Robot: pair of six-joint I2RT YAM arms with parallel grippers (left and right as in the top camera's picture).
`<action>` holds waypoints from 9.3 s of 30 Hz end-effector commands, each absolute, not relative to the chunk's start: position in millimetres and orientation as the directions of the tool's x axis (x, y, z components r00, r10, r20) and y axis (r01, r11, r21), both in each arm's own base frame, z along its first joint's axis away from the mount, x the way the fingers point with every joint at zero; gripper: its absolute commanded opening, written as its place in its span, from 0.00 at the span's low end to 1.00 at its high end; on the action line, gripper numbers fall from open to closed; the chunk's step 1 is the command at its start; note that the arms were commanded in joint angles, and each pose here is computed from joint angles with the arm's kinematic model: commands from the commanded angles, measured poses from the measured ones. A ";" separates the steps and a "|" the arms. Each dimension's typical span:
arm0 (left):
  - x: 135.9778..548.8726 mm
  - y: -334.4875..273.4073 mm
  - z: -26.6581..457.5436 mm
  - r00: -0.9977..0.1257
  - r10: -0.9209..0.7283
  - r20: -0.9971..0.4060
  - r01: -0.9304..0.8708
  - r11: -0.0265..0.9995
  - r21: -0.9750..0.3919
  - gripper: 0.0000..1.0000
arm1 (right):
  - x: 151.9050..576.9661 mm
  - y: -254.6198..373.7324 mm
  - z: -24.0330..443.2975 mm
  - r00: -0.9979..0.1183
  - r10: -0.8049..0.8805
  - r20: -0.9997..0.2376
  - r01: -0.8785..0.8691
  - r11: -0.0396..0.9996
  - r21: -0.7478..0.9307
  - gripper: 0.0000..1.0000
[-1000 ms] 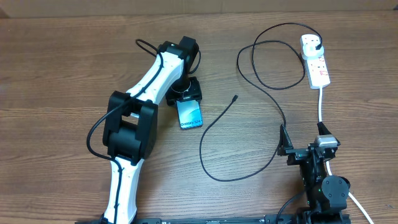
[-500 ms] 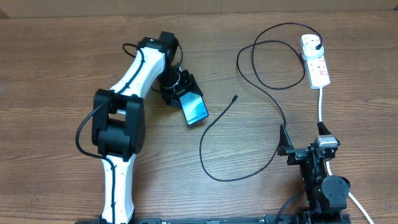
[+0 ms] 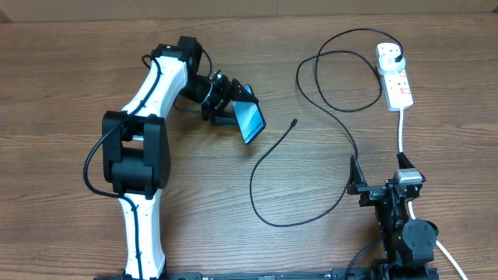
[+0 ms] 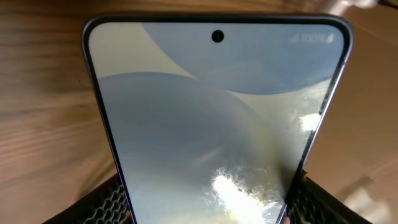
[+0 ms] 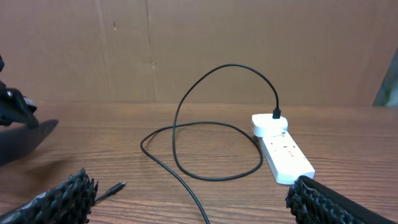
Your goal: Plug charger to phone and switch on socket
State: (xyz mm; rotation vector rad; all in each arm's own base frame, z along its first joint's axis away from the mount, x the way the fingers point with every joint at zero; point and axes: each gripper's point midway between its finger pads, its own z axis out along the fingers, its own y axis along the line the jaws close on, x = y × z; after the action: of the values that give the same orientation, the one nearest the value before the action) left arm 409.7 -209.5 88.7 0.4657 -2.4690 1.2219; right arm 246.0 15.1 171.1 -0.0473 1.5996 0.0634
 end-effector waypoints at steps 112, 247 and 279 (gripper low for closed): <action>414.9 -217.8 165.5 -0.734 -0.077 0.674 -0.669 0.254 -0.699 0.66 | 381.0 259.5 195.0 -0.720 0.285 -0.633 0.037 0.927 0.374 0.64; 406.9 -172.7 269.0 -0.717 -0.587 0.375 -0.630 0.316 -0.709 1.00 | 410.8 207.1 309.3 -0.710 0.616 0.342 0.536 0.157 0.830 0.04; 438.2 -194.9 271.6 -0.606 -0.605 0.516 -0.719 0.139 -0.681 0.43 | 398.0 258.8 320.5 -0.544 0.601 0.586 0.713 -0.037 0.700 0.04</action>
State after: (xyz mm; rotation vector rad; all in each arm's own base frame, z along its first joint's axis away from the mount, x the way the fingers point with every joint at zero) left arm 435.9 -195.2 277.8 1.3021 -2.2801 1.4969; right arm 406.4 251.4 286.4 1.6179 2.2796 1.6629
